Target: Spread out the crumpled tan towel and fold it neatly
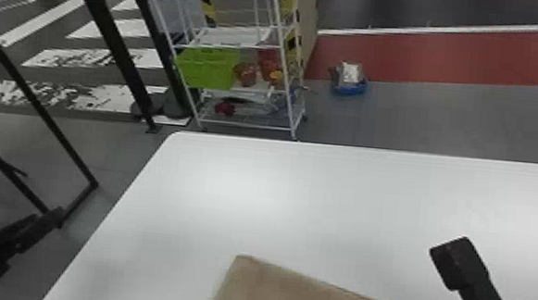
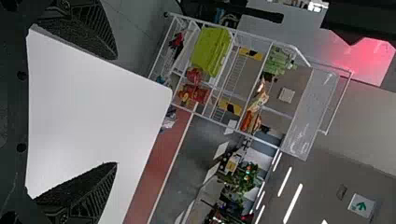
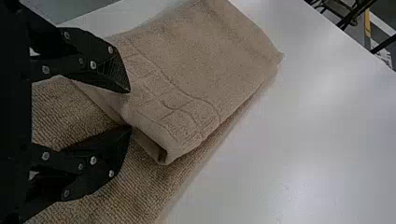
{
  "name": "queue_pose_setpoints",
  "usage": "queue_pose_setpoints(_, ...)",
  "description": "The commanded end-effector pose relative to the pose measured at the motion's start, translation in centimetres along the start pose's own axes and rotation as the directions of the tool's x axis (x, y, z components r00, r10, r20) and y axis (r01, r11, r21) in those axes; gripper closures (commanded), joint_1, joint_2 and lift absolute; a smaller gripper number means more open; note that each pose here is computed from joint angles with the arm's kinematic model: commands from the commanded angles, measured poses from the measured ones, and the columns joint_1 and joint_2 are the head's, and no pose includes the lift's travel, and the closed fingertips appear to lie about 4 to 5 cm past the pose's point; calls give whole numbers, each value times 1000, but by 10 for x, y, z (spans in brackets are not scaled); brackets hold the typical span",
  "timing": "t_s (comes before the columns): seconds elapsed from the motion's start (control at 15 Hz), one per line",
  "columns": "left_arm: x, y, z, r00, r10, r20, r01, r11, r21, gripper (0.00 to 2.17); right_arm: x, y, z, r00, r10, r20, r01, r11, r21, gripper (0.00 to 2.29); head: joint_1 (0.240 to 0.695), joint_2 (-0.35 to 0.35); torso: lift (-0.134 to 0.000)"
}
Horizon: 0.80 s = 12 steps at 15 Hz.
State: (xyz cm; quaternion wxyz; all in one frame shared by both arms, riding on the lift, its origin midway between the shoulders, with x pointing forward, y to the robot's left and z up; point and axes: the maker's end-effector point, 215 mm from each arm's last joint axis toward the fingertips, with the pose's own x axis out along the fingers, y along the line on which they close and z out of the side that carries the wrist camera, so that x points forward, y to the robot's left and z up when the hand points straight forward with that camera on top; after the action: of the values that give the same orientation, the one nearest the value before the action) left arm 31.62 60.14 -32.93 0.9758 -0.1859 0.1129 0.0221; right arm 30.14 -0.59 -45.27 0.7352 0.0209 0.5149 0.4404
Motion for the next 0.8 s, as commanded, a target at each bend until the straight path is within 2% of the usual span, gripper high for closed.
queue_pose_setpoints(0.0,1,1,-1,1000,3,0,-3,1000,-2,76,1,-1,1,1000,0,-6,0,1000,2,761,695,350,-122)
queue_pose_setpoints(0.2,1,2,-2,1000,4,0,-4,1000,-4,76,1,0,3,1000,4,-4,-4,1000,-2,768,695,350,-122)
queue_pose_setpoints(0.33,1,1,-3,1000,3,-1,-3,1000,-6,76,0,0,5,1000,10,-4,-10,1000,-6,1028,695,350,-122)
queue_pose_setpoints(0.53,2,0,-4,1000,2,-2,-2,1000,-8,76,0,1,7,1000,9,-3,-9,1000,-8,1035,695,350,-122)
queue_pose_setpoints(0.6,2,0,-3,1000,1,-1,-1,1000,-6,76,0,0,7,1000,9,-3,-9,1000,-8,1170,695,350,-122)
queue_pose_setpoints(0.73,2,0,-4,1000,2,0,-2,1000,-9,76,-1,0,8,1000,10,0,-10,1000,-9,1180,695,350,-122)
